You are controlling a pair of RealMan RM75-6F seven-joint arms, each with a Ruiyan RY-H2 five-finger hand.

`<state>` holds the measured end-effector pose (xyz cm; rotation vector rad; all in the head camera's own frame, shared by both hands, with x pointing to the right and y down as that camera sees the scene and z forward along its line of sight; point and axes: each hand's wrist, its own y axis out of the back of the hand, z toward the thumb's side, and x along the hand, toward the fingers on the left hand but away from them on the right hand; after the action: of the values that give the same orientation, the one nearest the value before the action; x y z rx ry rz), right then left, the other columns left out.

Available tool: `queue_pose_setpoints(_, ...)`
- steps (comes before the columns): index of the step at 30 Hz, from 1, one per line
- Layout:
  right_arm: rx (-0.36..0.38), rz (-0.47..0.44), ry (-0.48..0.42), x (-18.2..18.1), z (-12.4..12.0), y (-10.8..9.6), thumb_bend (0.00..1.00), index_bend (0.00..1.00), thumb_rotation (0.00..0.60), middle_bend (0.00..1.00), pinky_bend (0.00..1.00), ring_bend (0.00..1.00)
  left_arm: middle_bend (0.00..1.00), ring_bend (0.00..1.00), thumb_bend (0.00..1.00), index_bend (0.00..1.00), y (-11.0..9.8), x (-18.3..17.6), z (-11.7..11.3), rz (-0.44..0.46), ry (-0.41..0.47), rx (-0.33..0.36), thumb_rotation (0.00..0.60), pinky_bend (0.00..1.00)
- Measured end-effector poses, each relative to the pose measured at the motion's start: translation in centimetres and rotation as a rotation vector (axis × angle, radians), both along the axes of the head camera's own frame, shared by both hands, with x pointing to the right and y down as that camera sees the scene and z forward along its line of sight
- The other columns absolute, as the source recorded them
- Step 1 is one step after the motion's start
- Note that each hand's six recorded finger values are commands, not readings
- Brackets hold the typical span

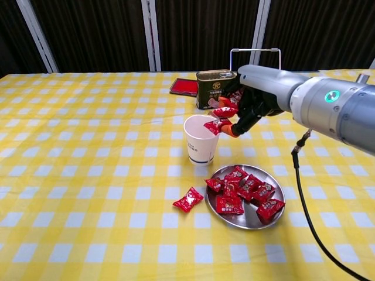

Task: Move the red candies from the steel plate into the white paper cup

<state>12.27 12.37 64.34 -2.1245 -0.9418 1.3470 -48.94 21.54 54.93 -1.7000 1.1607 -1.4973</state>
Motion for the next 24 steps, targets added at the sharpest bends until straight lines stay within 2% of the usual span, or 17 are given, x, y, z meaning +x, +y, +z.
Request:
queue_pose_setpoints(14, 0.026, -0.003, 0.006, -2.4, 1.4, -2.7, 0.56, 0.69, 0.600, 0.82, 1.00, 0.97, 0.00, 0.00, 0.02, 0.00, -0.2, -0.2, 0.2, -0.016, 0.012, -0.015, 0.600, 0.00)
queue_pose_setpoints(24, 0.017, -0.004, -0.005, -2.9, 2.7, -2.5, 0.56, 0.67, 0.600, 0.82, 1.00, 0.97, 0.00, 0.00, 0.03, 0.00, -0.2, -0.2, 0.3, -0.019, 0.018, -0.025, 0.600, 0.00)
